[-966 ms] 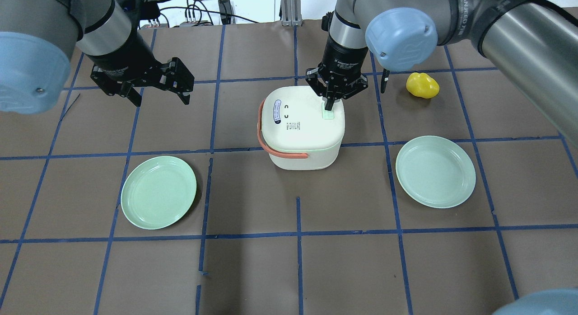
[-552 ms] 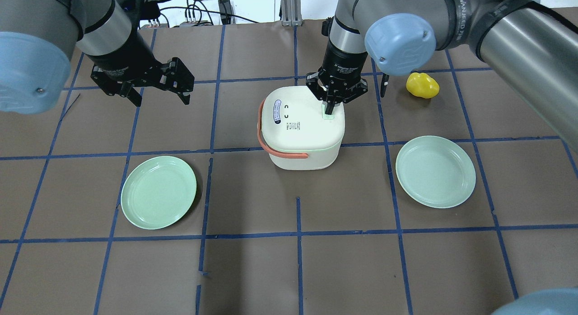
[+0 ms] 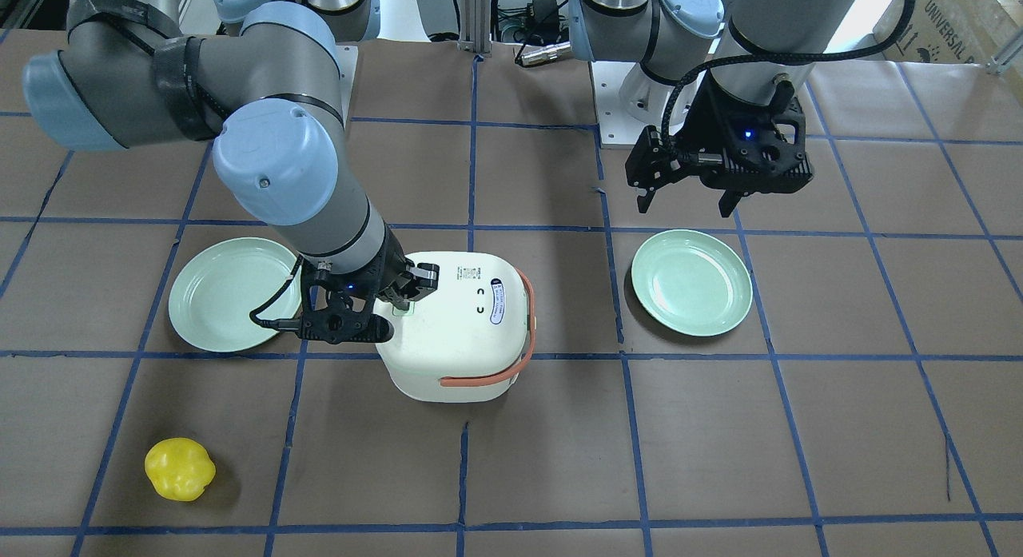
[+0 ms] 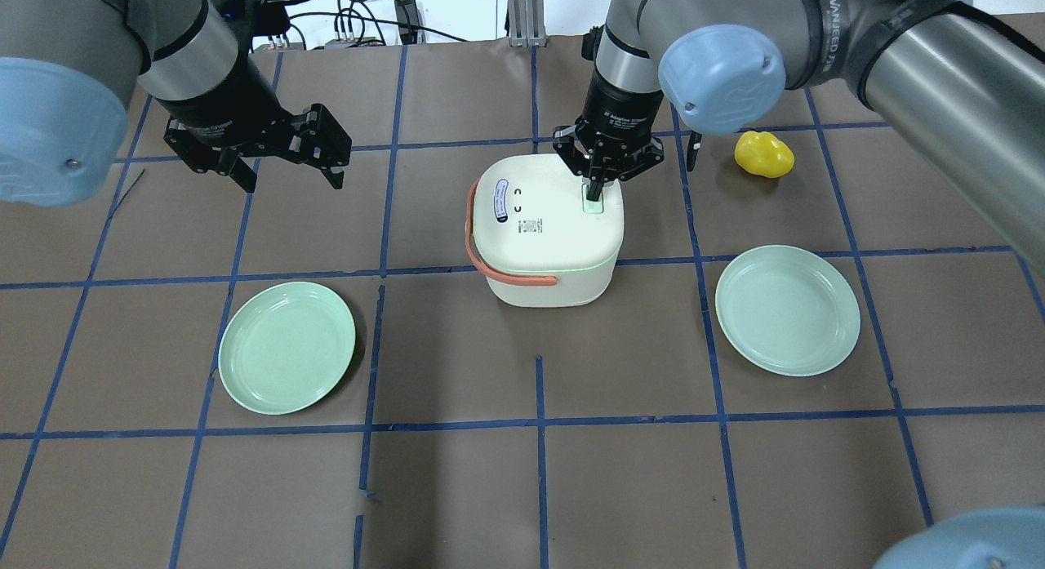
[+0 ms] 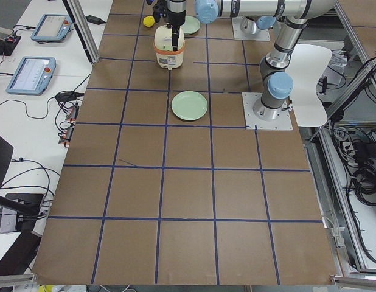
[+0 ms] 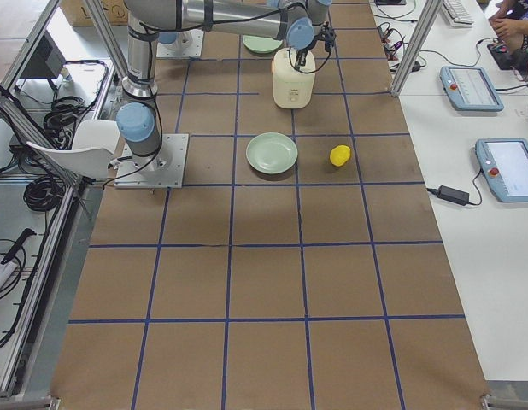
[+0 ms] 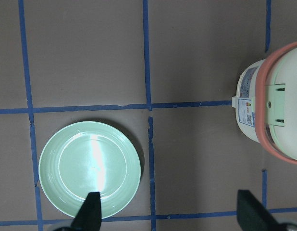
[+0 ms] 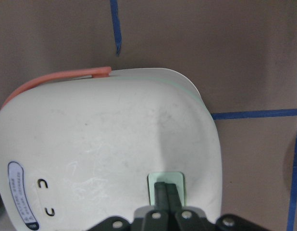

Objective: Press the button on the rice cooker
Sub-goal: 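Lift the right gripper away as the cooker lid springs open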

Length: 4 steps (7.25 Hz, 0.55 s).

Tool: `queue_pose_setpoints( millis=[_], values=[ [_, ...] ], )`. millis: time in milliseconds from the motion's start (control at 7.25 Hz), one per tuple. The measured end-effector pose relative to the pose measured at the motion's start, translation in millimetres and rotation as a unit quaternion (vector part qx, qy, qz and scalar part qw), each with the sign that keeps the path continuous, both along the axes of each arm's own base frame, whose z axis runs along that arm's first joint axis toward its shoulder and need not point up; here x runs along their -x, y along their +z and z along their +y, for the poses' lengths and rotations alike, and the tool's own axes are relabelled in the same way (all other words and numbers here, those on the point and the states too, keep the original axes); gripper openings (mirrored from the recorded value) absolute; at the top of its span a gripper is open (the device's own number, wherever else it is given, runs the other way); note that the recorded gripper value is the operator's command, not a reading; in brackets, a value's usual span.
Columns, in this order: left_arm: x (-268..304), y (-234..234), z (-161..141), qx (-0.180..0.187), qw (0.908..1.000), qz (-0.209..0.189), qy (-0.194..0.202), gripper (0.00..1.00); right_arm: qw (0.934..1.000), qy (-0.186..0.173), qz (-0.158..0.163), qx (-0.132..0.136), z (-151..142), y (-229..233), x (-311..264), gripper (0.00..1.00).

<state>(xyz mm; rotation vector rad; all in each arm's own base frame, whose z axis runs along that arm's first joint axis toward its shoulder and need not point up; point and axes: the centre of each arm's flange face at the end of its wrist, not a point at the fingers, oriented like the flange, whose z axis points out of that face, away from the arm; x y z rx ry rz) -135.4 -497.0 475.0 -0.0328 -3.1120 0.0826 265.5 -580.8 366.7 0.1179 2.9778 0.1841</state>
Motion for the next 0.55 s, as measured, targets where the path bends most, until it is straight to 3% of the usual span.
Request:
queue_pose_setpoints(
  millis=[138, 414, 552],
  values=[
    [0, 0, 0, 0.0, 1.0, 0.0, 0.0, 1.0, 1.0, -0.001, 0.003, 0.005, 0, 19, 2, 0.28],
    [0, 0, 0, 0.0, 1.0, 0.0, 0.0, 1.0, 0.9998, -0.001, 0.016, 0.013, 1, 89, 7, 0.99],
    [0, 0, 0, 0.0, 1.0, 0.0, 0.0, 1.0, 0.9987, 0.001, 0.034, 0.038, -2, 126, 15, 1.0]
  ],
)
